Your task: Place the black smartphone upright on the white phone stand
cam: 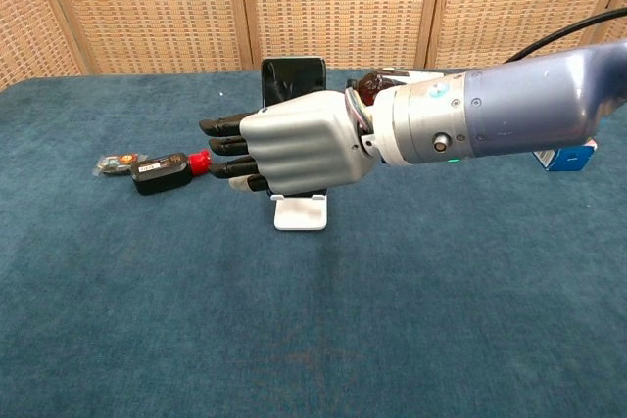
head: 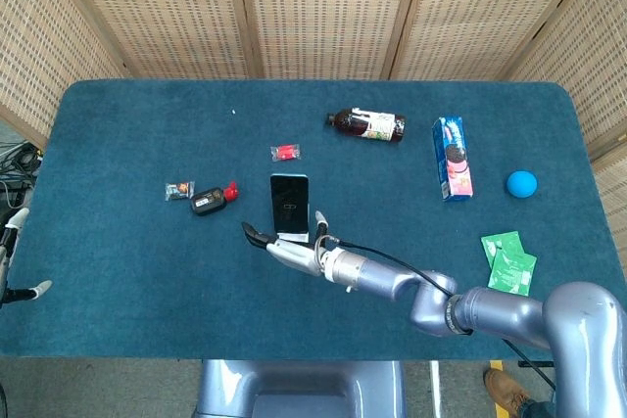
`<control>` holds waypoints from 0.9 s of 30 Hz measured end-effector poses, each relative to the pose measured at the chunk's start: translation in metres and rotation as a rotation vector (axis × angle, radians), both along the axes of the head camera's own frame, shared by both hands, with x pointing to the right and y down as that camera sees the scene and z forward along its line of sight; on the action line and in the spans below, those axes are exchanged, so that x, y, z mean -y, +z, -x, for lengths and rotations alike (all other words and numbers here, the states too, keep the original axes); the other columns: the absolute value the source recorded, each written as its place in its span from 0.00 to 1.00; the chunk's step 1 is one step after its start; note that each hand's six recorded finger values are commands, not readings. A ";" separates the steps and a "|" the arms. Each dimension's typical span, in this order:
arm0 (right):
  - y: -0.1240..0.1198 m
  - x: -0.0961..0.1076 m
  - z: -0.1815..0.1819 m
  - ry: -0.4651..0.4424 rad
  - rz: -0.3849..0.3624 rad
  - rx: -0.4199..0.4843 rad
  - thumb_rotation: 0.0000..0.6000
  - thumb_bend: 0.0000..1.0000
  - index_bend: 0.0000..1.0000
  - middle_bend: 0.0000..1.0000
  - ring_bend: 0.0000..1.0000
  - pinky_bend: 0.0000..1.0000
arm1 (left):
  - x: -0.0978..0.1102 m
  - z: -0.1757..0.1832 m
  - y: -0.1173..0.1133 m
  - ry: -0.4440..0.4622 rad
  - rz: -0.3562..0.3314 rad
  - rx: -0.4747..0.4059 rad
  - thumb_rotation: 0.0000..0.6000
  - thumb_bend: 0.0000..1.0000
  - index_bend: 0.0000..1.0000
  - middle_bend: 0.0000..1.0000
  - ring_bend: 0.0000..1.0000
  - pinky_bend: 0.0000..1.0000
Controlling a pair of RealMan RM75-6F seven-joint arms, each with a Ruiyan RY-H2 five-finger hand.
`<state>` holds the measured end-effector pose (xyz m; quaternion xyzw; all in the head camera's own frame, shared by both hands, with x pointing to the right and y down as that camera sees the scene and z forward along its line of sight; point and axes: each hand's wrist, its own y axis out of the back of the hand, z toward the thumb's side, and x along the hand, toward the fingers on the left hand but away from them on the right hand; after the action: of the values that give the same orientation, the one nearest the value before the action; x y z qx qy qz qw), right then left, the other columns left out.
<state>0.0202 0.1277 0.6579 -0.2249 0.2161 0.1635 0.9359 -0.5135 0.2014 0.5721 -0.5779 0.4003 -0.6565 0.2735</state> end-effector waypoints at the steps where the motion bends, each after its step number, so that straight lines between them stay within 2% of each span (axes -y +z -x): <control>1: -0.002 0.001 -0.001 0.005 -0.002 0.005 1.00 0.22 0.08 0.05 0.09 0.09 | 0.000 0.000 0.000 0.001 0.000 -0.001 1.00 0.00 0.00 0.00 0.00 0.00; 5: -0.015 0.006 -0.008 0.044 0.002 0.045 1.00 0.22 0.08 0.06 0.10 0.09 | 0.000 -0.003 -0.002 0.009 -0.006 -0.007 1.00 0.00 0.00 0.00 0.00 0.00; 8: -0.035 0.016 -0.024 0.125 0.024 0.121 1.00 0.22 0.07 0.06 0.10 0.09 | 0.000 -0.006 -0.005 0.021 -0.023 -0.015 1.00 0.00 0.00 0.00 0.00 0.00; 11: -0.057 0.027 -0.049 0.250 0.084 0.237 1.00 0.18 0.06 0.04 0.09 0.04 | 0.000 -0.011 -0.009 0.038 -0.047 -0.028 1.00 0.00 0.00 0.00 0.00 0.00; 14: -0.078 0.034 -0.089 0.436 0.189 0.399 1.00 0.07 0.02 0.00 0.02 0.00 | 0.000 -0.015 -0.015 0.056 -0.074 -0.043 1.00 0.00 0.00 0.00 0.00 0.00; 16: -0.091 0.037 -0.125 0.614 0.289 0.527 1.00 0.01 0.00 0.00 0.00 0.00 | -0.001 -0.018 -0.018 0.064 -0.089 -0.052 1.00 0.00 0.00 0.00 0.00 0.00; 18: -0.098 0.036 -0.169 0.813 0.384 0.635 1.00 0.00 0.00 0.00 0.00 0.00 | -0.001 -0.020 -0.020 0.069 -0.099 -0.058 1.00 0.00 0.00 0.00 0.00 0.00; 21: -0.100 0.022 -0.230 1.073 0.486 0.732 1.00 0.00 0.00 0.00 0.00 0.00 | -0.002 -0.022 -0.022 0.077 -0.115 -0.066 1.00 0.00 0.00 0.00 0.00 0.00; 24: -0.101 0.003 -0.270 1.239 0.551 0.805 1.00 0.00 0.00 0.00 0.00 0.00 | -0.002 -0.025 -0.025 0.091 -0.136 -0.077 1.00 0.00 0.00 0.00 0.00 0.00; 27: -0.100 -0.011 -0.296 1.340 0.601 0.874 1.00 0.00 0.00 0.00 0.00 0.00 | -0.004 -0.027 -0.028 0.101 -0.156 -0.089 1.00 0.00 0.00 0.00 0.00 0.00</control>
<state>0.3163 0.1385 0.5576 -0.5868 -0.3088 0.5167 0.5416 -0.4860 0.2056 0.5441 -0.6030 0.4323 -0.5825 0.3320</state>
